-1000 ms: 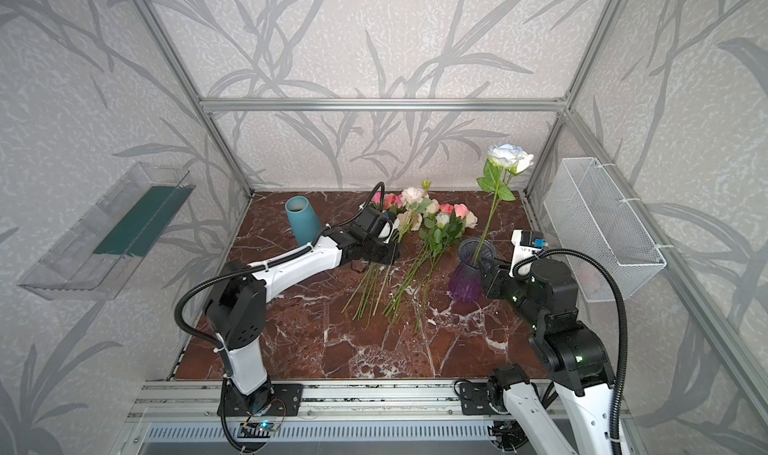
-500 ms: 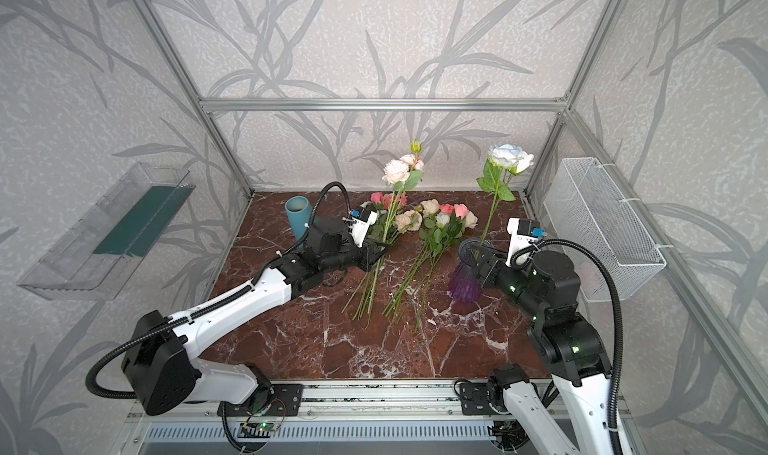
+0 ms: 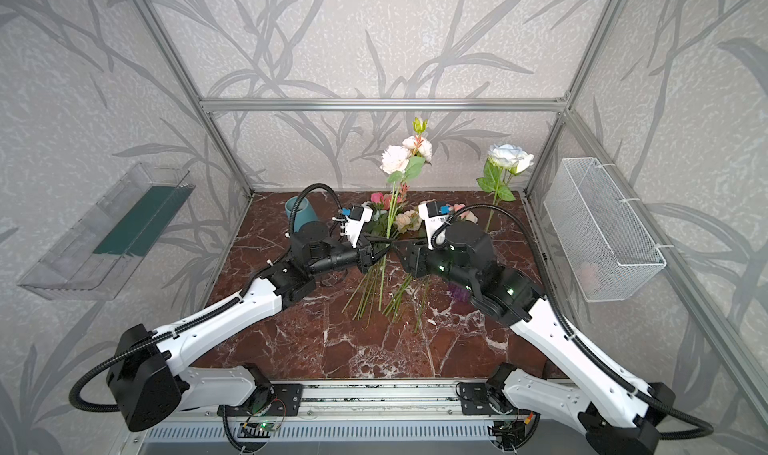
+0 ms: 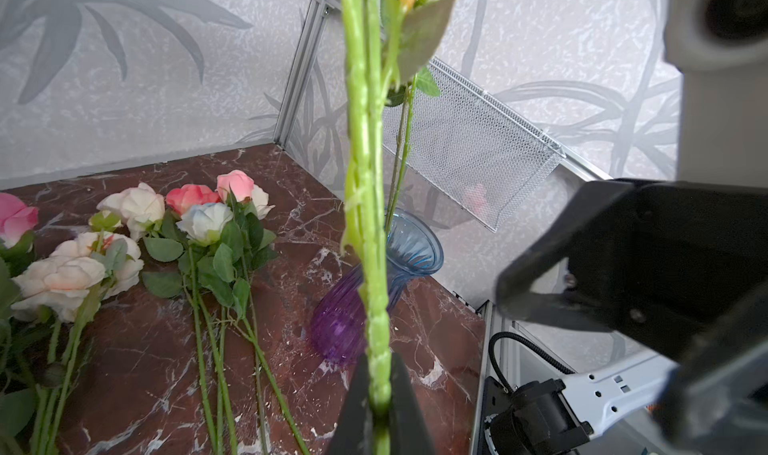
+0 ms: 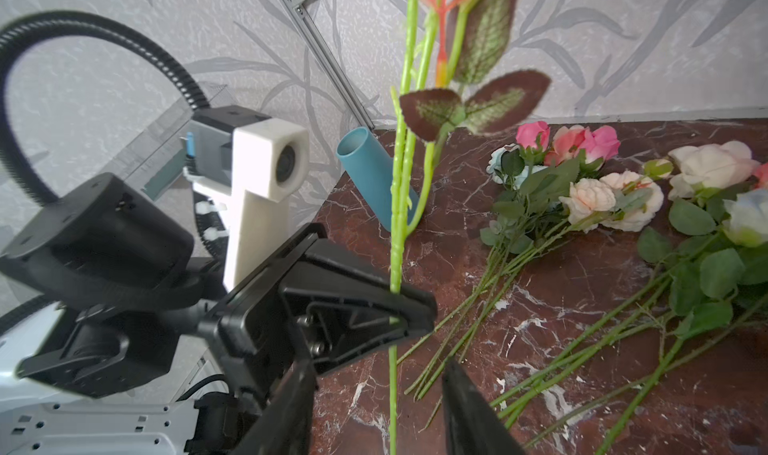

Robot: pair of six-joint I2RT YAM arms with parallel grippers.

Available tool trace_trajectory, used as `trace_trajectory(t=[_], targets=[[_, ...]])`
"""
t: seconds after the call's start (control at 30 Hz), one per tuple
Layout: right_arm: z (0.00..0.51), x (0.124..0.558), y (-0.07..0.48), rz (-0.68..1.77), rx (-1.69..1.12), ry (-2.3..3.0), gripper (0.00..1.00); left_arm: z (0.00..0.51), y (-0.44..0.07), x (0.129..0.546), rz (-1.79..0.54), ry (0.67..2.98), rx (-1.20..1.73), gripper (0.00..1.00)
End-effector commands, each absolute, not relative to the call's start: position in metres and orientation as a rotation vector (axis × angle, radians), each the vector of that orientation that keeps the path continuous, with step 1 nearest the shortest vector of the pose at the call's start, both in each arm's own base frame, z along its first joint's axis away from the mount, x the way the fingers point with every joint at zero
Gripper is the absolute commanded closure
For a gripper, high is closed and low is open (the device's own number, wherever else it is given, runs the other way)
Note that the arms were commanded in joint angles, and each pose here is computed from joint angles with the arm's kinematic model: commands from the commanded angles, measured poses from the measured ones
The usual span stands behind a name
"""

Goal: Arrange the flowers into the vase
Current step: 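Lift the pink roses with the left gripper and hand them to the right gripper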

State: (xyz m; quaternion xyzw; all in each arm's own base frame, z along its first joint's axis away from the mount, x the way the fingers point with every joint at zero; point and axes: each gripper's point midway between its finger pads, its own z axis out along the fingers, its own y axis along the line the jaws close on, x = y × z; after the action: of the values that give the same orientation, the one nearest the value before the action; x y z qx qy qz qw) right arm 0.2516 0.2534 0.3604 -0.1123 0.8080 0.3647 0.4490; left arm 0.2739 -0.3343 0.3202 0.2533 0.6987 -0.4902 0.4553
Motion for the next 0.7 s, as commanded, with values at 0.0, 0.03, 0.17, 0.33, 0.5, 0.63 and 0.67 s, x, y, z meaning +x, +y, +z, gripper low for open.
trace_trajectory(t=[0.0, 0.03, 0.17, 0.33, 0.5, 0.63, 0.67], targets=[[0.392, 0.269, 0.258, 0.861, -0.264, 1.895, 0.50, 0.341, -0.333, 0.263, -1.240, 1.639, 0.647, 1.00], [0.392, 0.273, 0.260, 0.845, -0.263, 1.893, 0.50, 0.342, -0.332, 0.262, -1.242, 1.635, 0.647, 1.00], [0.385, 0.285, 0.269, 0.822, -0.262, 1.919, 0.54, 0.343, -0.332, 0.260, -1.246, 1.633, 0.652, 1.00], [0.379, 0.289, 0.280, 0.858, -0.263, 1.934, 0.79, 0.343, -0.331, 0.260, -1.230, 1.632, 0.650, 1.00], [0.382, 0.288, 0.280, 0.881, -0.256, 1.919, 0.92, 0.341, -0.330, 0.264, -1.223, 1.647, 0.623, 1.00], [0.385, 0.285, 0.277, 0.885, -0.251, 1.901, 0.94, 0.337, -0.329, 0.268, -1.219, 1.671, 0.598, 0.79], [0.387, 0.285, 0.276, 0.885, -0.251, 1.893, 0.94, 0.337, -0.329, 0.269, -1.215, 1.676, 0.591, 0.66]])
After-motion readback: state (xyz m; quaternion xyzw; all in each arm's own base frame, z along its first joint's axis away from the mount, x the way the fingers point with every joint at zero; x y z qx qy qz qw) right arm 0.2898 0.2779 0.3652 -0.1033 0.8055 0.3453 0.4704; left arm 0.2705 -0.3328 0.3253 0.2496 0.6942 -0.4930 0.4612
